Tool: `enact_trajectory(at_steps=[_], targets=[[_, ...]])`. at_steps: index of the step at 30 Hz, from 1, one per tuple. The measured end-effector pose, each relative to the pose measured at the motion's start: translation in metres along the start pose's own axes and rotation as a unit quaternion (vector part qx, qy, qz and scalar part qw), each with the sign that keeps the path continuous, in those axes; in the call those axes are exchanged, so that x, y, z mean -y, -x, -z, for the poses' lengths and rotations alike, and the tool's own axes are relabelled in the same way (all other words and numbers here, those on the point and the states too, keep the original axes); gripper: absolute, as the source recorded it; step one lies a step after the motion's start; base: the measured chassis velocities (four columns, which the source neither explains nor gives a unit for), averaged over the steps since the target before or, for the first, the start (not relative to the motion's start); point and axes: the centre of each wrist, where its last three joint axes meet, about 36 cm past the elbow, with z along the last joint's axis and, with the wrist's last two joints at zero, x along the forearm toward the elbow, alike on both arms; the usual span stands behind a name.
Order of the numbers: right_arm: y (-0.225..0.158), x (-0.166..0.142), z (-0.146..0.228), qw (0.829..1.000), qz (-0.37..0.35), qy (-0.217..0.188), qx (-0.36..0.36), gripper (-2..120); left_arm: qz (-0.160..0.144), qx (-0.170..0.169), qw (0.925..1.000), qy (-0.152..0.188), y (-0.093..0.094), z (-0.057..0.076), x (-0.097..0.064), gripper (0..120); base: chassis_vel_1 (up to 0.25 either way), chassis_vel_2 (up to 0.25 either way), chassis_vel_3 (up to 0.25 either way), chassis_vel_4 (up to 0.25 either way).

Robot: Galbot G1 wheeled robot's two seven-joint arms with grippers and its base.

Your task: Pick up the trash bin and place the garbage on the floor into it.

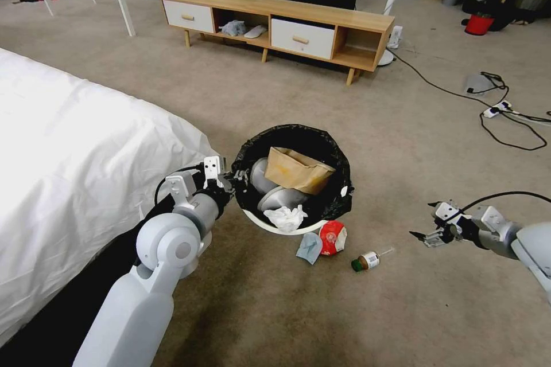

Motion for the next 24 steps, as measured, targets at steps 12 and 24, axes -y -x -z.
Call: enact_trajectory(at_steps=[12,24], targets=[[0.011,0.006,-0.014,0.996,0.028,-0.079,0.026,100,-0.002,-0.001,1.0000,-0.003,0.002,-0.002,0.003,2,0.000,0.000,0.000,0.000],[0.033,0.006,-0.003,0.995,0.029,-0.080,0.049,100,-0.003,-0.002,1.0000,-0.006,0.007,-0.003,0.005,2,0.000,0.000,0.000,0.000]])
